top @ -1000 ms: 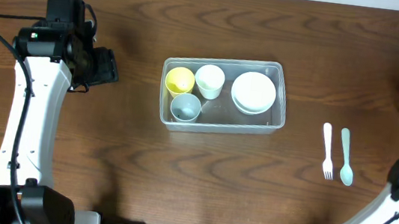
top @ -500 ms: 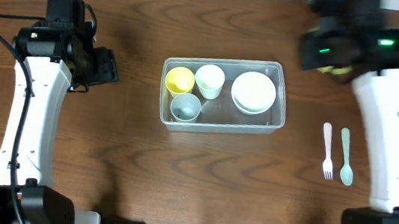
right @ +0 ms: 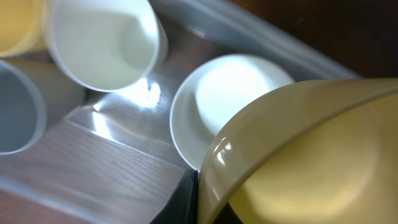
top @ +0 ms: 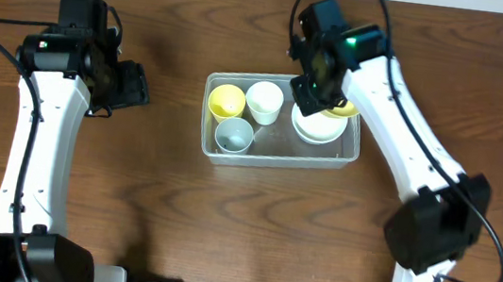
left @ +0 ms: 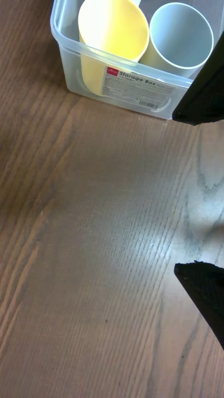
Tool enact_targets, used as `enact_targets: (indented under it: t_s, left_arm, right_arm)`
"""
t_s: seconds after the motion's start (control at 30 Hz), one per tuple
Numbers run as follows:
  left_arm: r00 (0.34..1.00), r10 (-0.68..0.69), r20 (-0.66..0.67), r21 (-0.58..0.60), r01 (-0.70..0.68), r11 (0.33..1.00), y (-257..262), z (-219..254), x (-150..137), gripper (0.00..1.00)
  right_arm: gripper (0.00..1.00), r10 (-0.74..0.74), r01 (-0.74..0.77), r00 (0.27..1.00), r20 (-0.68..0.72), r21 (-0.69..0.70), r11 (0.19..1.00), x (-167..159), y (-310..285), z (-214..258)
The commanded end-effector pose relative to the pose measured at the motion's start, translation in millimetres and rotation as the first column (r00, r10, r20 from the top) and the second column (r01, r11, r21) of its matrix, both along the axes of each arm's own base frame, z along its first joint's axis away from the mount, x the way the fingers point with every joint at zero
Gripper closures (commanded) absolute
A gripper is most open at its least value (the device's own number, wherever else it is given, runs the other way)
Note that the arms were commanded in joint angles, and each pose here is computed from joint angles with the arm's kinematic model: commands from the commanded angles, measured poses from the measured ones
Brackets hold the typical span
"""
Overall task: Pack container
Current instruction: 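Carry the yellow cup with the right gripper onto the plate in the container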
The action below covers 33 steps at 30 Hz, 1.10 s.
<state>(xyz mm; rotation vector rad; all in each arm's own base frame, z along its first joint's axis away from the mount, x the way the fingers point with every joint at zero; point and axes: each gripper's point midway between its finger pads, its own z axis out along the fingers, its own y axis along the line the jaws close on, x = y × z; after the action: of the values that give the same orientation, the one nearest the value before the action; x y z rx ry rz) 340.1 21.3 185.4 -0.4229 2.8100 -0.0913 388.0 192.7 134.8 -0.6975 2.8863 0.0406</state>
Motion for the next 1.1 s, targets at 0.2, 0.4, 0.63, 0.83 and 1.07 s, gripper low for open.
enact_targets:
  t_s: [0.2, 0.4, 0.63, 0.83, 1.07]
  left_arm:
    - [1.000, 0.005, -0.012, -0.001, -0.006, 1.000, 1.3, -2.9, -1.4, 0.29]
    - [1.000, 0.005, -0.013, -0.001, -0.006, 1.000, 1.3, -2.9, -1.5, 0.29]
    - [1.000, 0.005, -0.016, -0.001, -0.005, 1.000, 1.2, -3.1, -2.2, 0.29]
    - [1.000, 0.005, -0.016, -0.001, -0.006, 1.000, 1.2, -3.1, -2.2, 0.29]
    - [1.000, 0.005, -0.016, -0.001, -0.006, 1.000, 1.2, -3.1, -2.2, 0.29]
  right_arm:
    - [0.99, 0.006, -0.009, 0.998, -0.057, -0.048, 0.999, -1.1, 0.4, -28.0]
    - [0.82, 0.012, -0.015, 0.998, -0.058, -0.049, 0.999, -1.4, 0.3, -27.9]
    - [0.41, 0.012, -0.015, 0.998, -0.058, -0.049, 0.999, -1.2, 0.3, -28.0]
    - [0.44, 0.011, -0.013, 0.998, -0.054, -0.047, 0.999, -0.3, 0.6, -27.8]
    - [0.40, -0.236, 0.240, 0.967, 0.097, -0.036, 0.970, 24.4, -31.3, 12.0]
